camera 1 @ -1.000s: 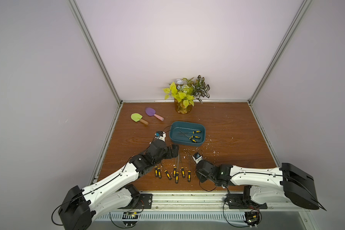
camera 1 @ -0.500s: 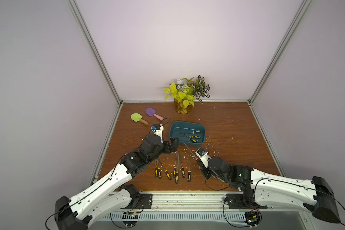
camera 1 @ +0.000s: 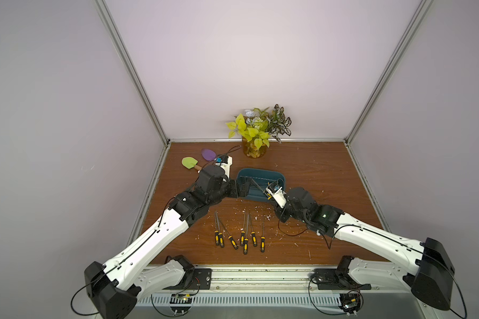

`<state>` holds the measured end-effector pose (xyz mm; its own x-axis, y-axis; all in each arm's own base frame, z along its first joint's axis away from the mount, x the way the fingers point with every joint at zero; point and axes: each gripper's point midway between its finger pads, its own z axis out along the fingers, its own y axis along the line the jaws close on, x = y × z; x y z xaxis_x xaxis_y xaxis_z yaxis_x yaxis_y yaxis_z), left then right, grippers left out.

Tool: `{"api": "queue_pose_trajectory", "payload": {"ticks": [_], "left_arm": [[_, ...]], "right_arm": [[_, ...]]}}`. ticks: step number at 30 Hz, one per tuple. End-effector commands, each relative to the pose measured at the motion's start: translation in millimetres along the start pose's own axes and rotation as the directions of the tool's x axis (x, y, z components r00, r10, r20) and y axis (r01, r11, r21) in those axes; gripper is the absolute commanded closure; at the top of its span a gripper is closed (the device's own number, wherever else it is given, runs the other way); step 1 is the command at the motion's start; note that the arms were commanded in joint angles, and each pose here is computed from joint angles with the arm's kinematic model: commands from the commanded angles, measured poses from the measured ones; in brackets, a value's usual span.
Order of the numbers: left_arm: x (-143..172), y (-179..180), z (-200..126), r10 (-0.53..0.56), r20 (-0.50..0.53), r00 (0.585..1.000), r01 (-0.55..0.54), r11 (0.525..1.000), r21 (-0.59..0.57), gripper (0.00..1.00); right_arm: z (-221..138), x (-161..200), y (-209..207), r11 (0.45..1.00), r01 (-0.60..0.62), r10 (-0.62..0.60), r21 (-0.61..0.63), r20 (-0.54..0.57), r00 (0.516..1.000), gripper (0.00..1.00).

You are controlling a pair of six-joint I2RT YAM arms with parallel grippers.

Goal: Put the file tool into the storage box
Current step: Place the file tool in the storage box.

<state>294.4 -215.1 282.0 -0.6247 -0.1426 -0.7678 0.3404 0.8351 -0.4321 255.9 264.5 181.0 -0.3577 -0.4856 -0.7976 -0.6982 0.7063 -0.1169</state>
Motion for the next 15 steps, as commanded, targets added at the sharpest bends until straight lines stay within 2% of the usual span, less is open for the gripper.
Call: {"api": "queue_pose_trajectory", "payload": {"ticks": [1, 8, 15], "left_arm": [[-9, 5, 12, 0.024, -0.042, 0.999, -0.023, 0.999, 0.025, 0.00], [-19, 26, 48, 0.015, -0.101, 0.995, -0.010, 0.999, 0.042, 0.00], [-6, 57, 80, 0.051, -0.148, 0.988, -0.053, 0.999, -0.012, 0.00]], "right_arm": [[0, -37, -12, 0.996, 0.090, -0.088, -0.011, 0.106, 0.990, 0.91], [33, -32, -48, 0.994, 0.102, -0.104, 0.034, 0.061, 0.993, 0.93], [70, -12, -76, 0.989, 0.142, -0.141, 0.029, -0.030, 0.990, 0.95]]}}
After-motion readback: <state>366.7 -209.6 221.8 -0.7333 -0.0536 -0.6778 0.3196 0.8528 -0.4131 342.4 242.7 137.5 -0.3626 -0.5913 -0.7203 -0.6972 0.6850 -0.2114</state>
